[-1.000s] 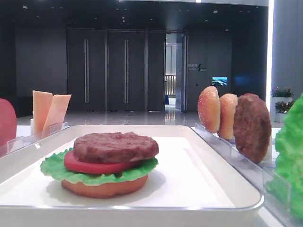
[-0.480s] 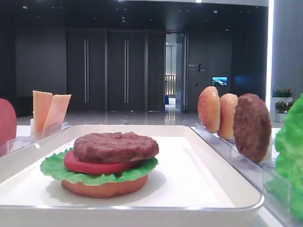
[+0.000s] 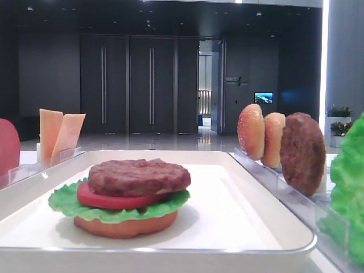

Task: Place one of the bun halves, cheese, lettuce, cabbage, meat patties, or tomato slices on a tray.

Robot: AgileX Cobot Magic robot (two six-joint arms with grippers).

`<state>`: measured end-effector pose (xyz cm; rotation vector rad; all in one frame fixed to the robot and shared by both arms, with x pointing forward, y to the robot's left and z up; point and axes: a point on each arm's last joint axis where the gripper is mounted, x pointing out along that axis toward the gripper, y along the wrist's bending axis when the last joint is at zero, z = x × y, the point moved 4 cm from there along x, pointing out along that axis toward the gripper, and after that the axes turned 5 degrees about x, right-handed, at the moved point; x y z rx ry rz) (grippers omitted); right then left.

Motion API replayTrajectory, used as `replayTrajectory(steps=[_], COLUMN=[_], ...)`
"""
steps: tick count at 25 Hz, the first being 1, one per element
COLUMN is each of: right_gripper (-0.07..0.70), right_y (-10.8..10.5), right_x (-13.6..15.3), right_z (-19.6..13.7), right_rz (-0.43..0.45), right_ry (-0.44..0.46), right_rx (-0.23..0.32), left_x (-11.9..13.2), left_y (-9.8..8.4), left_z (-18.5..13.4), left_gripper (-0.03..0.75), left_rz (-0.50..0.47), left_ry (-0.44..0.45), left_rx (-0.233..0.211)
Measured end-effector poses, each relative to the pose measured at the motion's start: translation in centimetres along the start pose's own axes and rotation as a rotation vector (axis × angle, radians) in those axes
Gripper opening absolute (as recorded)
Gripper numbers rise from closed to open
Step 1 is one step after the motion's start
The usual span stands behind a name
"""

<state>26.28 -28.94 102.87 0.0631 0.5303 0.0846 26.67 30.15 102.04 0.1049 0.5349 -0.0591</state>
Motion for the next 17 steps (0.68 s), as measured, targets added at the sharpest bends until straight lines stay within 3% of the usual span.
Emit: replayTrajectory(steps=[9, 17], right_gripper=[0.452, 0.452], right_y=[-0.01, -0.16], right_x=[0.0, 0.04], right_z=[0.0, 0.02], right_rz=[-0.003, -0.057], right_ry=[0.0, -0.004], right_rx=[0.001, 0.033], left_x=[0.0, 0.0], left_y=[0.0, 0.0], left_z=[0.0, 0.0], left_gripper=[0.534, 0.534], left_rz=[0.0, 0.0], left_ry=[0.0, 0.0], left_rx=[0.005, 0.005])
